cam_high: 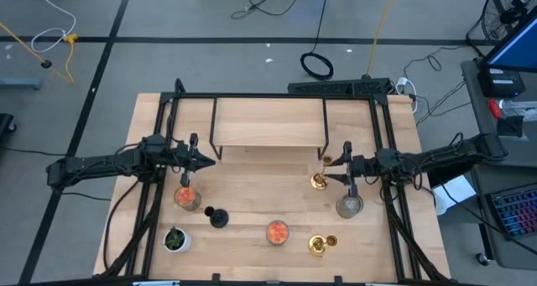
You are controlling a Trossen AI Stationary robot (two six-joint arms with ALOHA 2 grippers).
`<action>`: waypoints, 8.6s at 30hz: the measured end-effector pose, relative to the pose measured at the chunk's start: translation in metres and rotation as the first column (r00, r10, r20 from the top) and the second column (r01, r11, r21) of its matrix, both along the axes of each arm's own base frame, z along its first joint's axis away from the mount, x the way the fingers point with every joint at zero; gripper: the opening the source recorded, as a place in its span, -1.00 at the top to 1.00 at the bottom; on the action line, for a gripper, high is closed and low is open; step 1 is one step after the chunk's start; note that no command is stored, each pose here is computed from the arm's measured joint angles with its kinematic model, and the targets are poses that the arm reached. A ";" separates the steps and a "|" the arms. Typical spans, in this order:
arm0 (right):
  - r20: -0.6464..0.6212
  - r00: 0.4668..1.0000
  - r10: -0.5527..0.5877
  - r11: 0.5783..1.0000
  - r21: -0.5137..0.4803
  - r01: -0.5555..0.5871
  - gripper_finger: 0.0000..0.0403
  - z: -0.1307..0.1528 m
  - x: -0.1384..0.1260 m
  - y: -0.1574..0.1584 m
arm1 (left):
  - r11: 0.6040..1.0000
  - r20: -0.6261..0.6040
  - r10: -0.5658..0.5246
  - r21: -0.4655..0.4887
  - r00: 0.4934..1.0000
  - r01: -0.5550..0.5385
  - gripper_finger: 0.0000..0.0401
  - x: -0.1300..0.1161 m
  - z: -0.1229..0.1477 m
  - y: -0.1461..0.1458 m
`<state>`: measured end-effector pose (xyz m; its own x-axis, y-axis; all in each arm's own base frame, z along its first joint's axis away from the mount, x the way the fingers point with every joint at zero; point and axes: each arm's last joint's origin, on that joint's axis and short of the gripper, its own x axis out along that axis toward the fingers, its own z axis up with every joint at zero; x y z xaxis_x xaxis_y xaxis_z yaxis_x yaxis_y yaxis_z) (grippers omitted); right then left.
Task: Pick & Place candle stick holders
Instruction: Put the top gold candle holder on the shelf, then put the black candle holder on the shelf
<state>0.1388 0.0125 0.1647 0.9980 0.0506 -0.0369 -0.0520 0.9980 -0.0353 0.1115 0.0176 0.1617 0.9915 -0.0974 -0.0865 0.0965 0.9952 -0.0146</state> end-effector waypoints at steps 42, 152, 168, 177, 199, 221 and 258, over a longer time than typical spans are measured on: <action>0.308 0.863 -0.401 0.902 -0.031 0.430 0.92 0.138 0.079 -0.039 | 0.977 0.165 0.015 -0.210 0.986 0.021 0.88 0.000 0.019 0.000; -0.064 0.992 -0.108 0.991 0.071 0.113 0.08 0.093 0.095 0.034 | 0.946 -0.097 -0.324 -0.020 0.941 0.323 0.80 0.007 0.070 -0.058; -0.093 0.990 -0.107 0.992 0.060 0.113 0.10 0.089 0.095 0.034 | 0.920 -0.368 -0.371 -0.023 0.853 0.391 0.44 0.018 0.046 -0.072; -0.101 0.989 -0.107 0.992 0.054 0.112 0.13 0.089 0.095 0.034 | 0.911 -0.404 -0.402 -0.084 0.822 0.404 0.44 0.039 0.025 -0.090; -0.108 0.988 -0.107 0.992 0.054 0.113 0.15 0.088 0.095 0.034 | 0.878 -0.375 -0.454 -0.032 0.808 0.478 0.81 0.061 0.010 -0.112; -0.046 0.994 -0.104 0.991 -0.086 0.099 0.15 0.087 0.103 0.036 | 0.994 0.017 -0.098 0.040 0.995 0.098 0.76 0.109 0.116 -0.086; -0.011 0.973 -0.229 0.969 -0.098 0.227 0.15 0.090 0.108 0.004 | 0.802 -0.056 0.597 0.061 0.800 -0.594 0.88 0.122 0.130 0.107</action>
<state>0.2466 0.0163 0.2550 0.9817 -0.1832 -0.0528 0.1750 0.9757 -0.1321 0.2339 0.1250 0.2919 0.8441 0.5156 -0.1474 -0.5157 0.8558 0.0406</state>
